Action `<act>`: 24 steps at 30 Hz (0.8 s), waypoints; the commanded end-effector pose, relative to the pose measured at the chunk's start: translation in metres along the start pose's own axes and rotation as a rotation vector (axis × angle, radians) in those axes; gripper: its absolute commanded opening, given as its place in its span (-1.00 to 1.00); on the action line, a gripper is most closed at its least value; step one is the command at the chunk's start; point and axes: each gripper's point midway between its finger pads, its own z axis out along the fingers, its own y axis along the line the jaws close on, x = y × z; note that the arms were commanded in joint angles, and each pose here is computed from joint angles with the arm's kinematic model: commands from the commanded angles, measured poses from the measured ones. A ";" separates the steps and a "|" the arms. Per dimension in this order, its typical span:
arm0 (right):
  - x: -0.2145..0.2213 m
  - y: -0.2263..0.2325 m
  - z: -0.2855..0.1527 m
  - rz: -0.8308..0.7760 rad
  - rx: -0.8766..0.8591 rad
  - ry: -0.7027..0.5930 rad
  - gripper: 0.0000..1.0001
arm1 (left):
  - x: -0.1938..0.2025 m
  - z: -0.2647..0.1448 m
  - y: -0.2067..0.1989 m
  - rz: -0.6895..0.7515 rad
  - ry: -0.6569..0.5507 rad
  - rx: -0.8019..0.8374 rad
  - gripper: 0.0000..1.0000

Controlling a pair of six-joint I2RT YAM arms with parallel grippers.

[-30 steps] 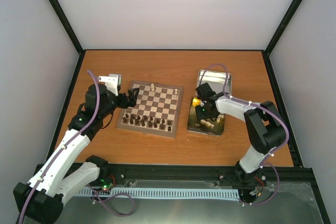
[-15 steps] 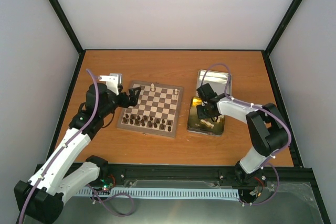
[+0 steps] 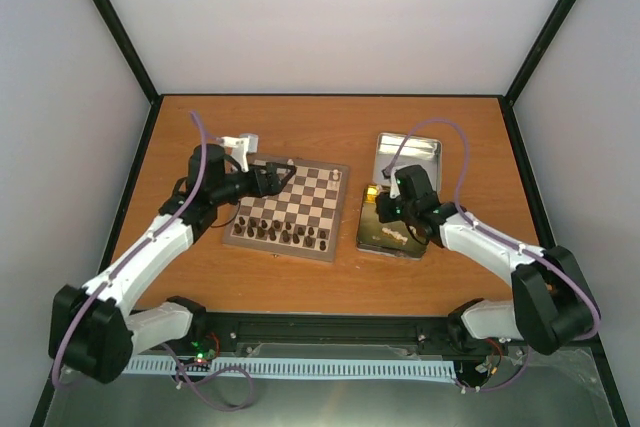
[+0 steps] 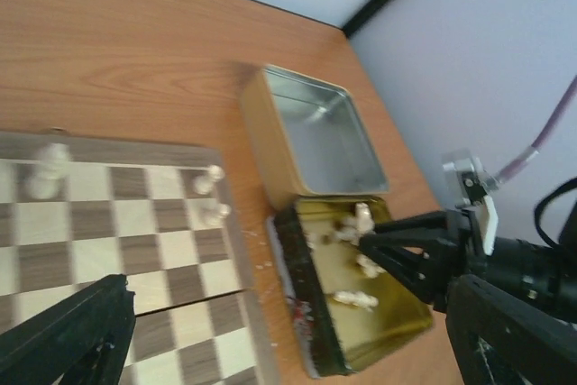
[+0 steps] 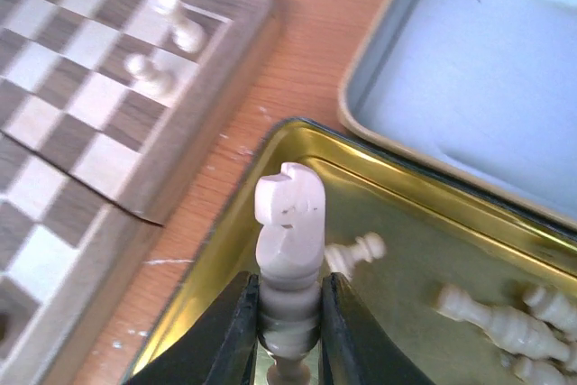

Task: Set up the chess pieces on the board
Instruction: Pick up the chess piece from the storage box.

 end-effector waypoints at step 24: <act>-0.025 0.120 -0.038 -0.305 -0.477 -0.132 -0.59 | 0.080 0.072 -0.075 -0.152 0.537 0.483 0.45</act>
